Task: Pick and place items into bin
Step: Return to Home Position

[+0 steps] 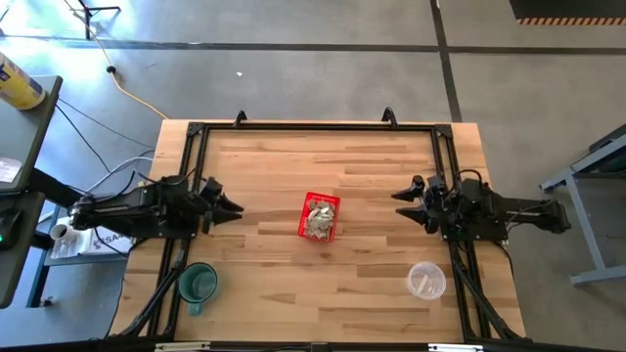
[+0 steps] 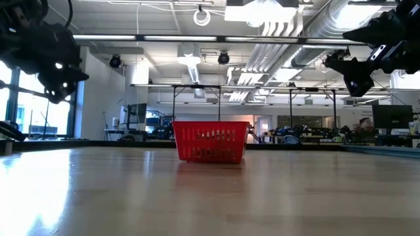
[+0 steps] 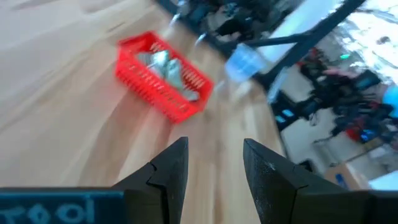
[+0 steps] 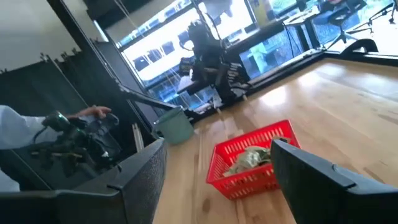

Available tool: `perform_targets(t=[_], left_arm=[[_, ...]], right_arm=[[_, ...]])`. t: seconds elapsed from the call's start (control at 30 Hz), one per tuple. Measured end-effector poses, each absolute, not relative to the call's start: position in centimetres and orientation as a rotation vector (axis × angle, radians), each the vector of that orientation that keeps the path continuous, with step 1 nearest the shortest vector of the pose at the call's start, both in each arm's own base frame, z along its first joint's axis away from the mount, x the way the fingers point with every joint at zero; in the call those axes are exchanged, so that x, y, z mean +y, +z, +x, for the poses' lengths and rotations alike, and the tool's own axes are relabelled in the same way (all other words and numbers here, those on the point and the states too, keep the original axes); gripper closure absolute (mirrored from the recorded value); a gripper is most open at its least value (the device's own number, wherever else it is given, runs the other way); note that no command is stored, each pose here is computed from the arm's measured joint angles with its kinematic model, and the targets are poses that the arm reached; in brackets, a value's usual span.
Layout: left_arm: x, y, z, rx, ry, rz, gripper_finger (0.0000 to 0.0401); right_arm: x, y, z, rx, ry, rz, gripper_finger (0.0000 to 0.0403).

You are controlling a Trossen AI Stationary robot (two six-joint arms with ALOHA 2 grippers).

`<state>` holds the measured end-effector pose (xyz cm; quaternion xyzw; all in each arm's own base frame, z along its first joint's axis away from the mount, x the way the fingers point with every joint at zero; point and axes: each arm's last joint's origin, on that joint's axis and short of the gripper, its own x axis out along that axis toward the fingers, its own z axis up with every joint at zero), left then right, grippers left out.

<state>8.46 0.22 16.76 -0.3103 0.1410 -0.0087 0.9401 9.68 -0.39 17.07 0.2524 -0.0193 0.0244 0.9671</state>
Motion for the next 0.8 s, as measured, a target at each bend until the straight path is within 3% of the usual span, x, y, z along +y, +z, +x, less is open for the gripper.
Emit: perform_targets(t=[0.43,0.8], left_arm=[[-0.9,16.7,8.8,0.303,-0.140,-0.610,0.0212],[-0.9,16.8,8.8,0.289,-0.138,-0.609,0.0212]], right_arm=[[0.2,16.9,9.8,-0.003,0.099,0.513,0.0125],[0.2,17.2,9.7,-0.040,0.112,0.511,0.0125]])
